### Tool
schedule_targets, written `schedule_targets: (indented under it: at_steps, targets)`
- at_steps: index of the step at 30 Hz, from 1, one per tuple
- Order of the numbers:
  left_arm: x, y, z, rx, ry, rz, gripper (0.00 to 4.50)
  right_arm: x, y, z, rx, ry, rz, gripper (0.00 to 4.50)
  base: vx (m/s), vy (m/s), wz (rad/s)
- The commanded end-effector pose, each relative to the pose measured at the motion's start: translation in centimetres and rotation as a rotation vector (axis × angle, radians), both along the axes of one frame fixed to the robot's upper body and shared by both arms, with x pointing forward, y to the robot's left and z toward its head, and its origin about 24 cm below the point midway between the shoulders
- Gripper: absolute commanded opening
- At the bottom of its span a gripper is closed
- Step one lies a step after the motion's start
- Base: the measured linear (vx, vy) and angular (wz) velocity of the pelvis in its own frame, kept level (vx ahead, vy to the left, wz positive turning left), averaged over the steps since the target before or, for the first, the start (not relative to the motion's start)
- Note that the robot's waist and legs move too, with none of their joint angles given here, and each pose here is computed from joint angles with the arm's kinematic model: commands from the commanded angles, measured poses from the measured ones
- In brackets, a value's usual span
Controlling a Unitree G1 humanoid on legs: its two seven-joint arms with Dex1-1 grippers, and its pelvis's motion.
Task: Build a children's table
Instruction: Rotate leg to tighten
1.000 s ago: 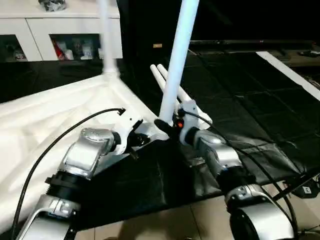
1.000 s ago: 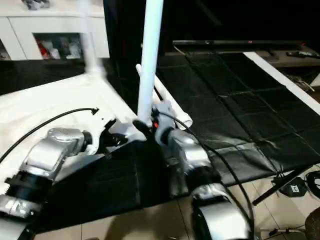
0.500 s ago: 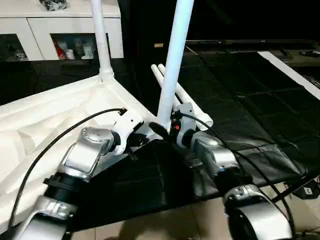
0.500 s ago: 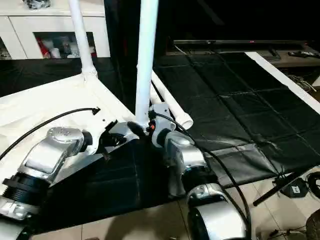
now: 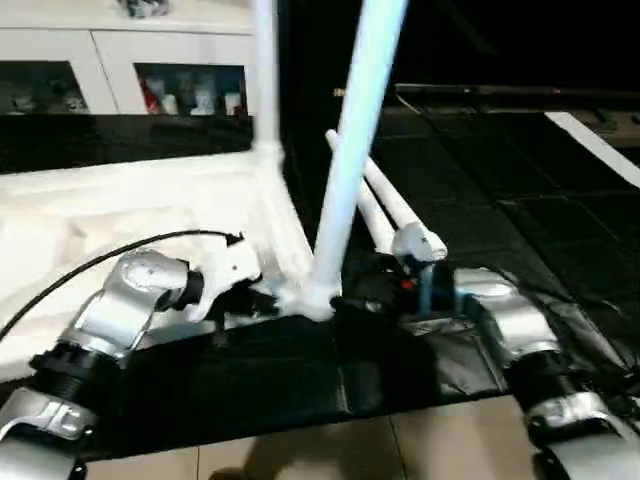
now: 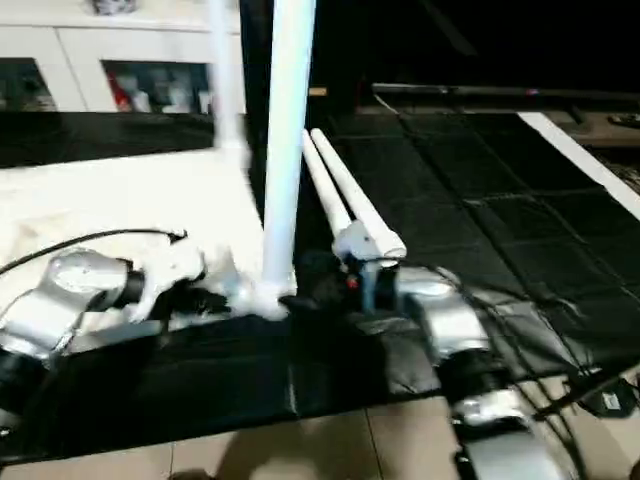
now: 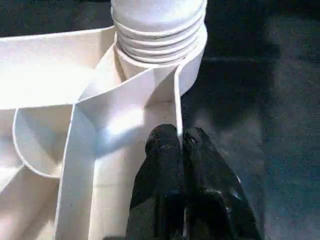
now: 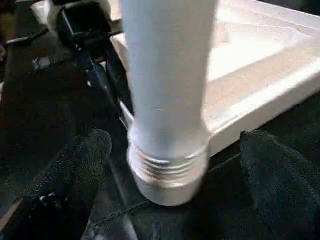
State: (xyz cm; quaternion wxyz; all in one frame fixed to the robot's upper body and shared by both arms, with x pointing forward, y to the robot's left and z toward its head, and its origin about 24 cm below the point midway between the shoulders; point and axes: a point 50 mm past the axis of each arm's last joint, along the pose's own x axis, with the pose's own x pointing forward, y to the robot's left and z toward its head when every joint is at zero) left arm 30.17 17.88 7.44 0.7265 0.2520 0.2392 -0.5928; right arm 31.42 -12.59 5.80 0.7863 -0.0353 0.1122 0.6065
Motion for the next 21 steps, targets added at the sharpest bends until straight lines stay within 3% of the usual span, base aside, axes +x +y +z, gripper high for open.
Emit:
schedule_targets:
  at_steps: [1,10,17,18,21]
  targets:
    - [0.0,-1.0,0.4,0.014,-0.008,-0.111,0.00,-0.2,0.1,0.6,-0.025,-0.019,0.081,4.43,0.000,0.000,0.00]
    - [-0.6,-1.9,0.7,0.019,0.031,-0.268,0.00,-0.8,0.7,-0.1,-0.125,-0.046,0.243,4.43,0.000,0.000,0.00]
    - [-0.9,-2.2,0.6,0.025,0.036,-0.307,0.00,-0.5,1.2,0.1,-0.094,-0.055,0.244,4.43,0.000,0.000,0.00]
    - [-1.0,-2.2,0.7,0.026,0.035,-0.311,0.00,-0.5,1.2,0.1,-0.089,-0.048,0.251,4.17,0.000,0.000,0.00]
    - [-1.0,-2.2,0.6,0.029,0.039,-0.321,0.00,-0.7,1.2,0.0,-0.084,-0.039,0.278,4.04,0.000,0.000,0.00]
